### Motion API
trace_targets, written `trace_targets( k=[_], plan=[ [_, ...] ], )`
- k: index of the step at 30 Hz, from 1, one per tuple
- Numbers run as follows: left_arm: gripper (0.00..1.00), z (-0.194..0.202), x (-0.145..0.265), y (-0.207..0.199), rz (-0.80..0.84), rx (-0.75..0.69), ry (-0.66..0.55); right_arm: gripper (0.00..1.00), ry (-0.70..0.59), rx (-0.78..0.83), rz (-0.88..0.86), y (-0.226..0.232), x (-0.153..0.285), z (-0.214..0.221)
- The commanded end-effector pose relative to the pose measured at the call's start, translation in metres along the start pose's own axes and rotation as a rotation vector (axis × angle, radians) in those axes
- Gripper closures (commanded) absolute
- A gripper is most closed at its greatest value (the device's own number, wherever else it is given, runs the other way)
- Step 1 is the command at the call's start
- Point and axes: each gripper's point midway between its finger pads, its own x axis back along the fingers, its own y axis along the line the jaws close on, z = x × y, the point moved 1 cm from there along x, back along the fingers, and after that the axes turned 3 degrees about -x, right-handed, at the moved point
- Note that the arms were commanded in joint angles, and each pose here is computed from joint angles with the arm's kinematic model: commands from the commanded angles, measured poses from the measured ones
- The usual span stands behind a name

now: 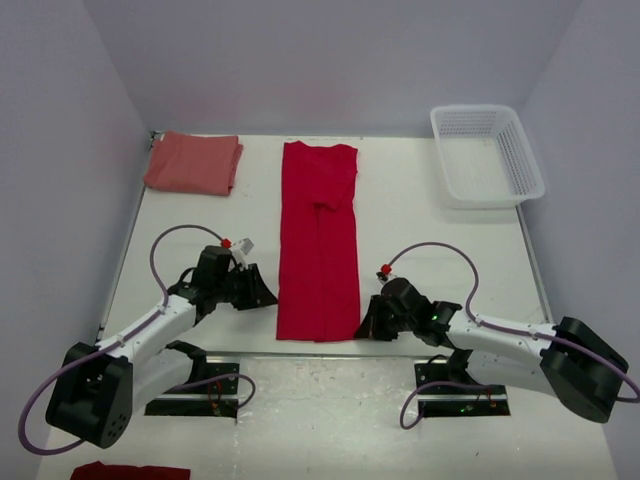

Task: Fold and stack the t-shirts
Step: Grab the bottom of the folded rectangular tshirt with both arms

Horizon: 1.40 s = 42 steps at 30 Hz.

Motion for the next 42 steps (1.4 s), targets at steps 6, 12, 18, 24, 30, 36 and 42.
trace_targets(
  k=[6, 12, 18, 24, 30, 36, 42],
  plan=[
    [0.64, 0.027, 0.007, -0.011, 0.079, 0.102, 0.057, 1.00, -0.033, 0.030, 0.018, 0.004, 0.004, -0.008],
    [0.58, 0.043, 0.014, -0.012, 0.091, 0.128, 0.111, 1.00, -0.023, 0.043, 0.018, 0.007, 0.000, -0.009],
    [0.58, 0.056, 0.016, -0.015, 0.131, 0.177, 0.145, 1.00, -0.021, 0.049, 0.019, 0.008, 0.001, -0.009],
    [0.64, 0.072, 0.010, -0.005, 0.079, 0.198, 0.208, 1.00, -0.037, 0.054, 0.014, 0.010, 0.005, -0.012],
    [0.65, 0.084, 0.003, -0.001, 0.041, 0.211, 0.256, 1.00, -0.043, 0.051, 0.013, 0.010, 0.007, -0.013],
    [0.65, 0.082, -0.004, -0.003, 0.041, 0.210, 0.277, 1.00, -0.046, 0.052, 0.007, 0.010, 0.008, -0.012],
    [0.62, 0.081, -0.007, -0.003, 0.036, 0.207, 0.275, 1.00, -0.052, 0.054, 0.005, 0.009, 0.010, -0.011]
  ],
)
